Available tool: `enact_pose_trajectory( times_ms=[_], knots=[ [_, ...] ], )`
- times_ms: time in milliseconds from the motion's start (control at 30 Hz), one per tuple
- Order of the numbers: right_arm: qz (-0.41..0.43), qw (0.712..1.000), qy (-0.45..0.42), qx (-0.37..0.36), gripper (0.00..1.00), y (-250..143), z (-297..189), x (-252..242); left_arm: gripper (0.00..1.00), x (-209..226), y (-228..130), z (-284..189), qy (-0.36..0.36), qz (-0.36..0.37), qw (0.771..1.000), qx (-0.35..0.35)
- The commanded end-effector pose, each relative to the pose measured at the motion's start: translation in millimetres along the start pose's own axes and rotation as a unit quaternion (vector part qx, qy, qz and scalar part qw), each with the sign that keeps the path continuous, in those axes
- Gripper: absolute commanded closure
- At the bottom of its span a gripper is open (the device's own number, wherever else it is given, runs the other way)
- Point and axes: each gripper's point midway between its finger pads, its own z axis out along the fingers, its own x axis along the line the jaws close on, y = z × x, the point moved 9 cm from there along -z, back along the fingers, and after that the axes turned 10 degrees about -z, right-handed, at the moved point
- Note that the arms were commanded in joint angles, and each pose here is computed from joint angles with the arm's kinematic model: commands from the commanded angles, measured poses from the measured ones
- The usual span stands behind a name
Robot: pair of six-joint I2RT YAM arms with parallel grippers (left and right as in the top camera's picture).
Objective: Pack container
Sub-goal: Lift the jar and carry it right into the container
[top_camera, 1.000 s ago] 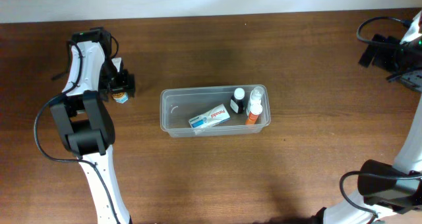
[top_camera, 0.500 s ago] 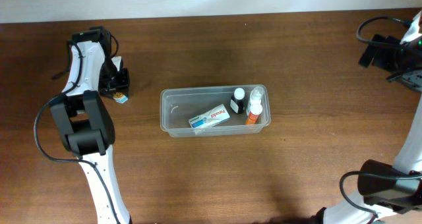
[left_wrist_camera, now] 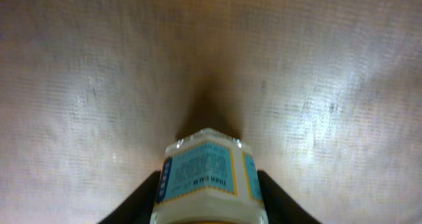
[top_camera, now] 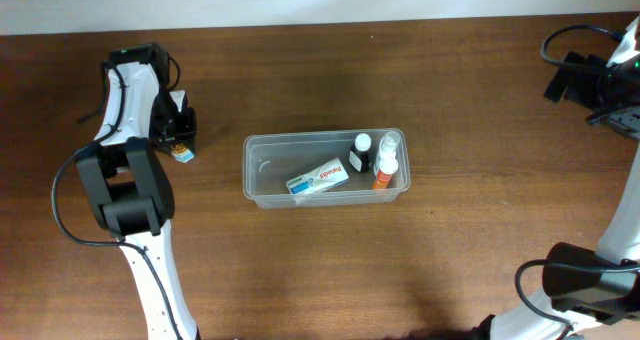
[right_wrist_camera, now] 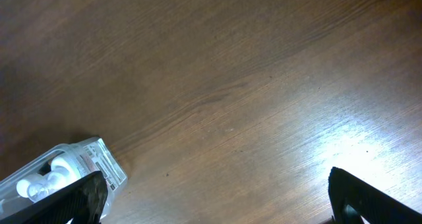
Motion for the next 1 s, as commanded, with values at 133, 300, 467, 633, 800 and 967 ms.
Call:
enact_pose_trajectory(
  times_ms=[133, 300, 467, 633, 800, 967],
  knots=[
    [-0.003, 1.000, -0.004, -0.019, 0.02, -4.3, -14.2, -1.6, 0.67, -13.1, -6.1, -38.6, -0.040, 0.011, 0.999, 0.000],
    [-0.002, 1.000, -0.004, -0.019, 0.02, -4.3, -14.2, -1.7, 0.68, -26.5, -15.3, -73.8, -0.047, 0.029, 0.998, -0.025],
    [-0.002, 1.000, -0.004, -0.019, 0.02, -4.4, -14.2, -1.7, 0.68, -45.9, -37.7, -114.4, -0.056, 0.058, 0.994, -0.074],
    [-0.002, 1.000, -0.004, -0.019, 0.02, -4.3, -14.2, -1.7, 0.68, -64.4, -73.4, -162.9, -0.061, 0.096, 0.984, -0.135],
    [-0.002, 1.000, -0.004, -0.019, 0.02, -4.3, -14.2, -1.7, 0.68, -83.9, -124.6, -205.9, -0.076, 0.141, 0.970, -0.185],
    [-0.002, 1.000, -0.004, -0.019, 0.02, -4.3, -14.2, -1.7, 0.68, -107.5, -173.8, -217.5, -0.077, 0.197, 0.959, -0.191]
  ],
)
